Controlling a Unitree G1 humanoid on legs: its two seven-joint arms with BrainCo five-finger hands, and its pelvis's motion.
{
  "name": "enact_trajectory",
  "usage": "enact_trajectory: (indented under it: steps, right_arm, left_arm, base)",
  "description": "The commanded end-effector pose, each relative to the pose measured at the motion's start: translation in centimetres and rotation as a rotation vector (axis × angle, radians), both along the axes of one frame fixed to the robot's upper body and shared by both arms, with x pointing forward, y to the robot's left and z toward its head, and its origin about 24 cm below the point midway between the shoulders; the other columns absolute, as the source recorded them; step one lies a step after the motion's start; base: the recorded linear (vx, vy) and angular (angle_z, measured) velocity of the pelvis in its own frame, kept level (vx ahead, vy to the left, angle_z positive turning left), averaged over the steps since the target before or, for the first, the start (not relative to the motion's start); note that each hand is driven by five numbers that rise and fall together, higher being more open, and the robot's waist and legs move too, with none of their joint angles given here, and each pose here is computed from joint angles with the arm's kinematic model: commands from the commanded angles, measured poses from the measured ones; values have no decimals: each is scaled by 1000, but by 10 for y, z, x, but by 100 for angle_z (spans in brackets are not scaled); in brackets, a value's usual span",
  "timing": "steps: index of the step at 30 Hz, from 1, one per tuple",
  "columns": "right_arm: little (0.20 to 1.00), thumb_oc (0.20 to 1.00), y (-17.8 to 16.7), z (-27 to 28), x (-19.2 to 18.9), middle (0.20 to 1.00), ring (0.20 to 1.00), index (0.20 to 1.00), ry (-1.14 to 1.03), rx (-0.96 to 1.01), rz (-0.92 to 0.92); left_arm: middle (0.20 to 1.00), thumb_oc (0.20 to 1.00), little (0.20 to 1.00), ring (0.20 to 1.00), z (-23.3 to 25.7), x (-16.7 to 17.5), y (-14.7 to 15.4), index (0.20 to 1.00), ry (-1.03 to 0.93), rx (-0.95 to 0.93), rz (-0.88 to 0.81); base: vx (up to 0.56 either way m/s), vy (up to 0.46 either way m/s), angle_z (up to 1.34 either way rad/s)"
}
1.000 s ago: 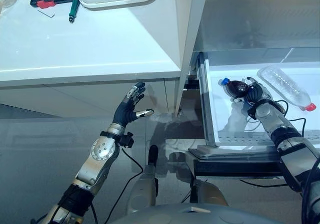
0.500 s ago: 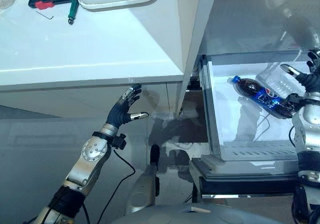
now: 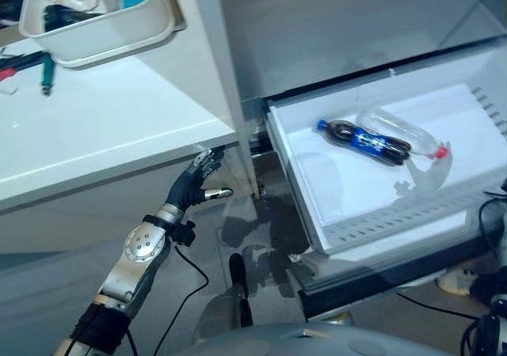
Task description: Take the drinks into the refrigerator
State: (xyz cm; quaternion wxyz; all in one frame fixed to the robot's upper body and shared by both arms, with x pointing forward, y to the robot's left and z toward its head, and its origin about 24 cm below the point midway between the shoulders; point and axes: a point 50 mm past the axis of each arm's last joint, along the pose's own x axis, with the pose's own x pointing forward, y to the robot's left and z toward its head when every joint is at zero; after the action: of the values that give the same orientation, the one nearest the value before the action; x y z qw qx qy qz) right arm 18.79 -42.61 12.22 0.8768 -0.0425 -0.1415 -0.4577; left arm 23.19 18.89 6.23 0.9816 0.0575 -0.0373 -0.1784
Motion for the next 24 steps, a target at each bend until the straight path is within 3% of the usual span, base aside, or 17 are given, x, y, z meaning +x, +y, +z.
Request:
enact_trajectory:
  steps: [1, 15, 18, 21, 22, 23, 24]
  right_arm:
    - [1000, 1000, -23, 47, -24, 1000, 1000, 1000, -47, -169, -54]
    - [1000, 1000, -36, 108, -46, 1000, 1000, 1000, -506, -158, -43]
    - [1000, 1000, -44, 96, -57, 1000, 1000, 1000, -452, -137, -124]
    - [1000, 1000, -58, 57, -75, 1000, 1000, 1000, -181, -94, -239]
    - [1000, 1000, -58, 57, -75, 1000, 1000, 1000, -181, -94, -240]
    - [1000, 1000, -62, 19, -90, 1000, 1000, 1000, 65, -62, -290]
    - [1000, 1000, -61, 19, -90, 1000, 1000, 1000, 67, -62, -291]
  left_arm:
    - [1000, 1000, 1000, 1000, 10, 4, -10, 1000, -78, -90, -31]
    - [1000, 1000, 1000, 1000, 7, 2, -21, 1000, -46, -98, -115]
    - [1000, 1000, 1000, 1000, 6, 3, -20, 1000, -44, -86, -103]
    - [1000, 1000, 1000, 1000, 6, 4, -14, 1000, -47, -77, -72]
    - [1000, 1000, 1000, 1000, 5, 3, -14, 1000, -47, -76, -72]
    - [1000, 1000, 1000, 1000, 6, 3, -10, 1000, -52, -72, -57]
    - [1000, 1000, 1000, 1000, 6, 3, -10, 1000, -52, -70, -58]
  base:
    - [41, 2, -43]
    - [45, -3, -14]
    - [28, -4, -1]
    - [11, 2, 0]
    - [0, 0, 0]
    - [0, 0, 0]
    - [3, 3, 3]
